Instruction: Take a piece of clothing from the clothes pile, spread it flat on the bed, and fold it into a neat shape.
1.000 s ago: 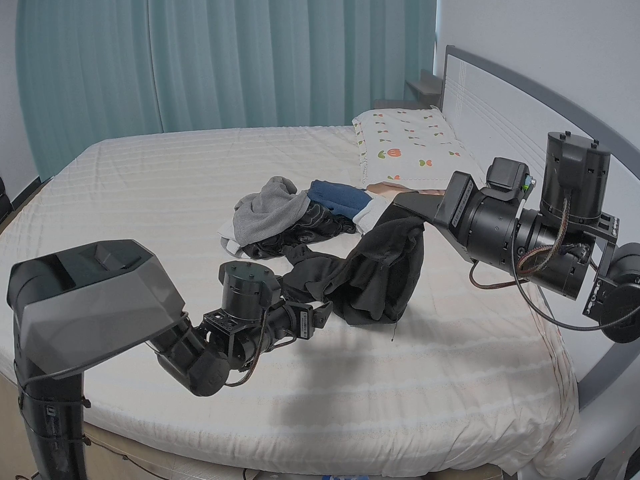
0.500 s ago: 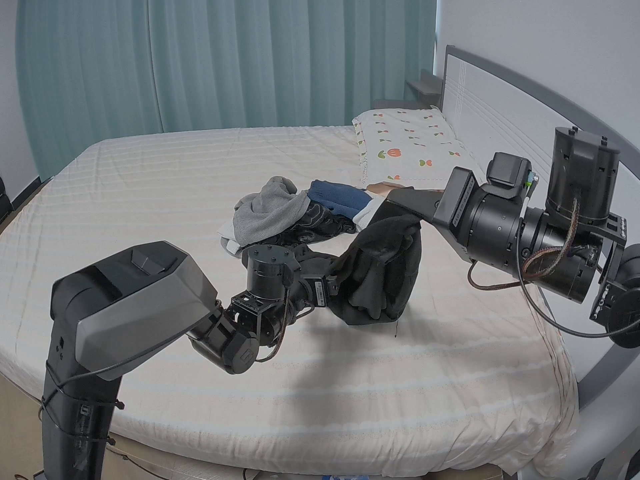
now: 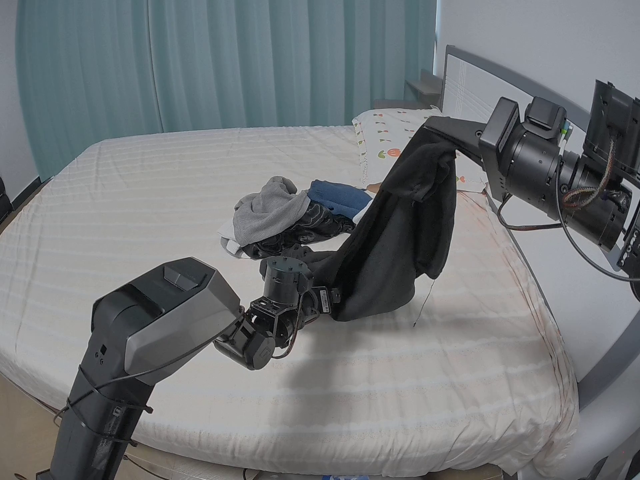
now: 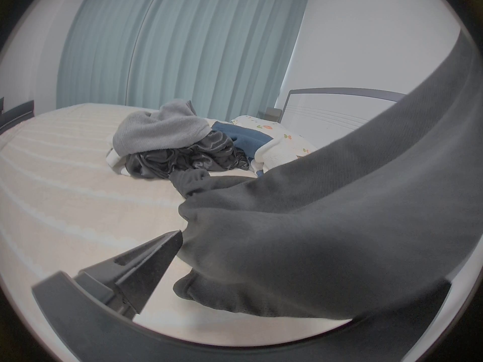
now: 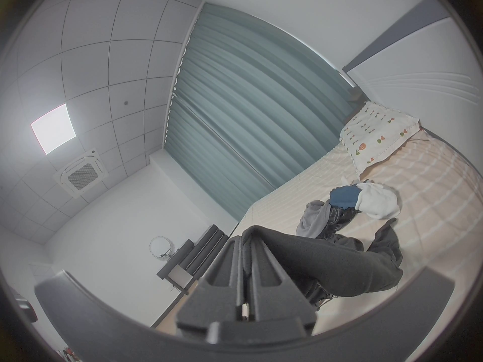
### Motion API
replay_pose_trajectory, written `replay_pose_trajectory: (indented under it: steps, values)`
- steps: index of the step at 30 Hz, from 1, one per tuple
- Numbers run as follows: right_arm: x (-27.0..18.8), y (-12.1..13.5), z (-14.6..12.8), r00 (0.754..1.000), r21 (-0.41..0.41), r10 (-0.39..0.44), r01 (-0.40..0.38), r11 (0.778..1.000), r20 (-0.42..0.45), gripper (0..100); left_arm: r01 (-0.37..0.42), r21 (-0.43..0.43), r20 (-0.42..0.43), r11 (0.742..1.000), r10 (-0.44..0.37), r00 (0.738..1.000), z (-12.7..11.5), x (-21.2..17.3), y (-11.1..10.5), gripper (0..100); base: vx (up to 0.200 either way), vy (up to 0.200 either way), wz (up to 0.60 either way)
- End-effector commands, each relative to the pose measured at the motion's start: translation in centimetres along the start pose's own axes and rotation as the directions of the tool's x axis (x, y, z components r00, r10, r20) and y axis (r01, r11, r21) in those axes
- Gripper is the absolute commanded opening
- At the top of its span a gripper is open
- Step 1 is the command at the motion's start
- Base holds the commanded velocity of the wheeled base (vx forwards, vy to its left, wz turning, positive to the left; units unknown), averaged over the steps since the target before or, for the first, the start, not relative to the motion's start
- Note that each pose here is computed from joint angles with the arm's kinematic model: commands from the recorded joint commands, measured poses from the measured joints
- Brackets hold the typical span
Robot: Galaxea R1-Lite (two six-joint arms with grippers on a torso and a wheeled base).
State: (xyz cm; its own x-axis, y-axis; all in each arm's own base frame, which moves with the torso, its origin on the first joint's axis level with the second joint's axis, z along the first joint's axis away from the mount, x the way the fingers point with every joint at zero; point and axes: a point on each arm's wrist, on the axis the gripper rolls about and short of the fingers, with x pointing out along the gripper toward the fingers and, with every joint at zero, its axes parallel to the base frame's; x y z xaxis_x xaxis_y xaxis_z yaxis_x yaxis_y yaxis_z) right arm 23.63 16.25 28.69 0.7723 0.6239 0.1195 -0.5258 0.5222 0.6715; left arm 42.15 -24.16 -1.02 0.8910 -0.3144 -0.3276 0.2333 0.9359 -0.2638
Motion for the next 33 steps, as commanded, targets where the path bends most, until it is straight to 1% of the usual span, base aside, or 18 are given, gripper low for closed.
replay_pose_trajectory:
  steps: [1,6,7,9,12,13,14,16,18,21,22,23,26,27,29,30,31,33]
  values:
    - [-0.1,-0.4,0.9,1.000,-0.001,-0.009,0.010,1.000,0.024,0,-0.010,-0.022,-0.015,1.000,0.009,1.000,-1.2,1.0,-0.3,100,0.000,0.000,0.00]
    - [0.1,-1.1,0.4,0.999,0.003,-0.033,0.033,0.999,0.009,0,-0.035,-0.041,-0.012,0.999,0.034,0.999,-1.2,1.1,0.0,100,0.000,0.000,0.00]
    - [0.2,-1.3,0.4,0.999,0.003,-0.039,0.039,0.999,0.008,0,-0.038,-0.050,-0.016,0.998,0.037,0.999,-1.2,1.0,0.1,0,0.000,0.000,0.00]
    - [0.4,-2.1,0.3,0.998,0.002,-0.064,0.064,0.998,0.004,0,-0.051,-0.071,-0.034,0.996,0.049,0.998,-1.4,0.4,0.4,0,0.000,0.000,0.00]
    - [0.9,-3.3,-0.3,0.995,-0.002,-0.103,0.103,0.995,-0.013,0,-0.060,-0.078,-0.047,0.995,0.056,0.997,-0.2,-1.5,0.6,0,0.000,0.000,0.00]
    - [0.9,-3.3,-0.3,0.995,-0.002,-0.103,0.103,0.995,-0.013,0,-0.060,-0.078,-0.047,0.995,0.056,0.997,-0.2,-1.5,0.6,0,0.000,0.000,0.00]
    - [1.1,-4.3,-0.6,0.991,-0.001,-0.132,0.132,0.991,-0.024,0,-0.060,-0.088,-0.061,0.994,0.055,0.997,0.4,-3.1,0.6,0,0.000,0.000,0.00]
    - [1.2,-4.8,-0.7,0.989,0.000,-0.148,0.148,0.989,-0.030,0,-0.059,-0.098,-0.067,0.993,0.052,0.996,0.9,-4.2,0.6,0,0.000,0.000,0.00]
    - [1.7,-6.4,-1.2,0.980,0.006,-0.194,0.195,0.981,-0.044,0,-0.060,-0.113,-0.085,0.992,0.051,0.995,2.1,-7.0,0.7,0,0.000,0.000,0.00]
    - [2.1,-7.6,-1.9,0.971,0.013,-0.229,0.230,0.973,-0.067,0,-0.050,-0.125,-0.086,0.991,0.040,0.995,3.2,-9.3,0.8,0,0.000,0.000,0.00]
    - [2.2,-8.5,-2.7,0.962,0.016,-0.255,0.257,0.966,-0.094,0,-0.043,-0.150,-0.084,0.988,0.030,0.996,4.1,-11.3,0.9,0,0.000,0.000,0.00]
    - [2.2,-9.0,-3.1,0.956,0.015,-0.273,0.276,0.961,-0.106,0,-0.044,-0.172,-0.085,0.984,0.030,0.996,4.3,-12.3,0.9,0,0.000,0.000,0.00]
    - [1.7,-10.4,-4.7,0.937,0.024,-0.312,0.319,0.947,-0.157,0,-0.041,-0.258,-0.106,0.965,0.014,0.994,4.3,-14.9,0.9,0,0.000,0.000,0.00]
    - [1.4,-11.1,-5.6,0.930,0.039,-0.324,0.335,0.941,-0.176,0,-0.037,-0.297,-0.103,0.954,0.006,0.995,4.6,-15.7,1.0,0,0.000,0.000,0.00]
    - [1.3,-12.1,-6.6,0.926,0.058,-0.330,0.345,0.937,-0.181,0,-0.030,-0.338,-0.081,0.941,0.002,0.997,5.5,-16.4,1.0,0,0.000,0.000,0.00]
    - [1.3,-12.1,-6.6,0.926,0.058,-0.330,0.345,0.937,-0.181,0,-0.030,-0.338,-0.081,0.941,0.002,0.997,5.5,-16.4,1.0,0,0.000,0.000,0.00]
    - [1.4,-12.8,-7.4,0.931,0.071,-0.327,0.342,0.937,-0.163,0,-0.023,-0.369,-0.063,0.929,0.000,0.998,6.3,-17.0,1.1,0,0.000,0.000,0.00]
    - [1.1,-13.4,-8.1,0.934,0.072,-0.321,0.335,0.939,-0.156,0,-0.031,-0.371,-0.063,0.928,0.008,0.998,6.9,-17.5,1.2,0,0.000,0.000,0.00]
